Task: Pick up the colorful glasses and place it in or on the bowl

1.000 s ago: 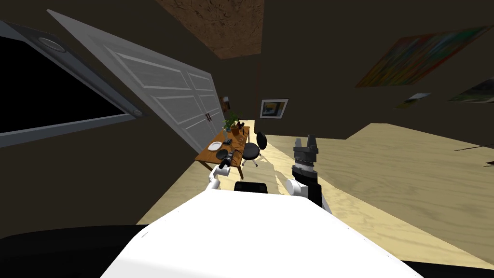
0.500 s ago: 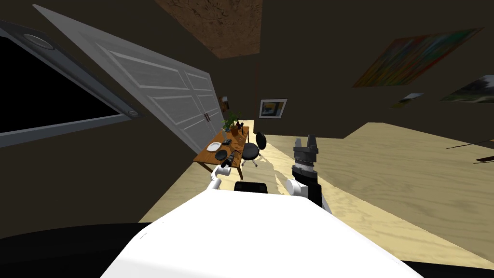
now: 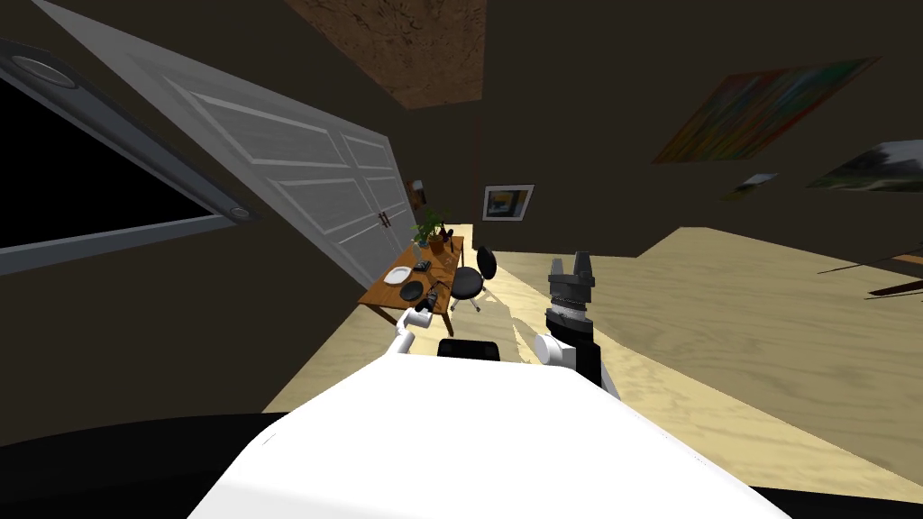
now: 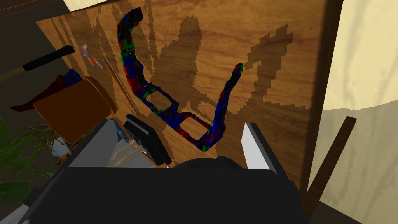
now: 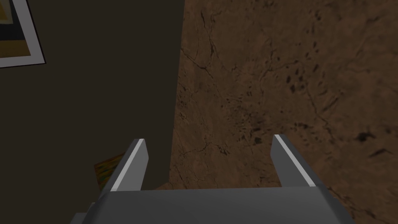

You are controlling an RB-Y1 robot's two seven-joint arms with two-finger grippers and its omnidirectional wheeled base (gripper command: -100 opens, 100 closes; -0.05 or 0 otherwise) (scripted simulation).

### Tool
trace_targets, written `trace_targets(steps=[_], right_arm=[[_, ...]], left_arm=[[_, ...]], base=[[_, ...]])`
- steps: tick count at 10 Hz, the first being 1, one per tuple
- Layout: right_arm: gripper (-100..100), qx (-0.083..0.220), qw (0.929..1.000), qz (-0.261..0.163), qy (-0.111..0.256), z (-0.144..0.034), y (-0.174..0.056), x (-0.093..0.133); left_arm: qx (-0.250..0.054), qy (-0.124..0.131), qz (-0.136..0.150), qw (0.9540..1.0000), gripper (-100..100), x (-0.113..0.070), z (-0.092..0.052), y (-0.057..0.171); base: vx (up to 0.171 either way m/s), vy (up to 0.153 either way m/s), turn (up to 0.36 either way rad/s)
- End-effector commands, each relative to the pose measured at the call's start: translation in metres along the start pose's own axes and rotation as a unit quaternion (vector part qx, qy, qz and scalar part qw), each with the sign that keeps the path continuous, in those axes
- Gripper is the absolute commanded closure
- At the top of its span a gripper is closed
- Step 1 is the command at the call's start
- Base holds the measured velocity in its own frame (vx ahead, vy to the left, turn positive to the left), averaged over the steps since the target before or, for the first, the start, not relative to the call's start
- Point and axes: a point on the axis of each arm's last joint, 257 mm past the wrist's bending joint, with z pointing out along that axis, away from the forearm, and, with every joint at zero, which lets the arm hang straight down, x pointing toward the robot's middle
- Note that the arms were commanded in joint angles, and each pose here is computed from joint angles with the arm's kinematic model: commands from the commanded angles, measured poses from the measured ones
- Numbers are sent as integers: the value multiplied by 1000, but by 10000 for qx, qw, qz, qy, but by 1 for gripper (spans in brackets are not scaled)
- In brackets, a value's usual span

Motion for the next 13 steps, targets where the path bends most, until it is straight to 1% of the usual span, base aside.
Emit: trace_targets(steps=[1, 3, 4, 5, 6, 7, 8, 11, 12, 13], right_arm=[[0, 0, 10000, 0, 0, 0, 0, 0], [0, 0, 10000, 0, 0, 0, 0, 0], [0, 0, 10000, 0, 0, 0, 0, 0], [0, 0, 10000, 0, 0, 0, 0, 0], [0, 0, 10000, 0, 0, 0, 0, 0], [0, 0, 10000, 0, 0, 0, 0, 0], [0, 0, 10000, 0, 0, 0, 0, 0], [0, 0, 10000, 0, 0, 0, 0, 0], [0, 0, 10000, 0, 0, 0, 0, 0], [0, 0, 10000, 0, 0, 0, 0, 0]], left_arm=[[-251, 35, 41, 9997, -100, 0, 5, 15], [-468, 56, 83, 9989, -100, 0, 7, 27], [-468, 56, 83, 9989, -100, 0, 7, 27], [-617, 61, 118, 9980, -100, -2, 8, 36], [-539, 57, 100, 9985, -100, -2, 8, 31], [-556, 58, 103, 9984, 0, -2, 8, 33], [-557, 51, 95, 9984, -100, -2, 10, 38], [-562, 41, 80, 9984, -100, -1, 15, 49], [-571, 44, 84, 9983, -100, 0, 14, 47], [-561, 43, 83, 9984, 100, -1, 14, 47]], base=[[13, 3, -32], [11, 2, -22], [5, 1, -6], [5, 0, -20], [0, 0, 0], [0, 0, 0], [27, 2, -17], [52, 0, -15], [25, -2, -3], [0, 0, 0]])
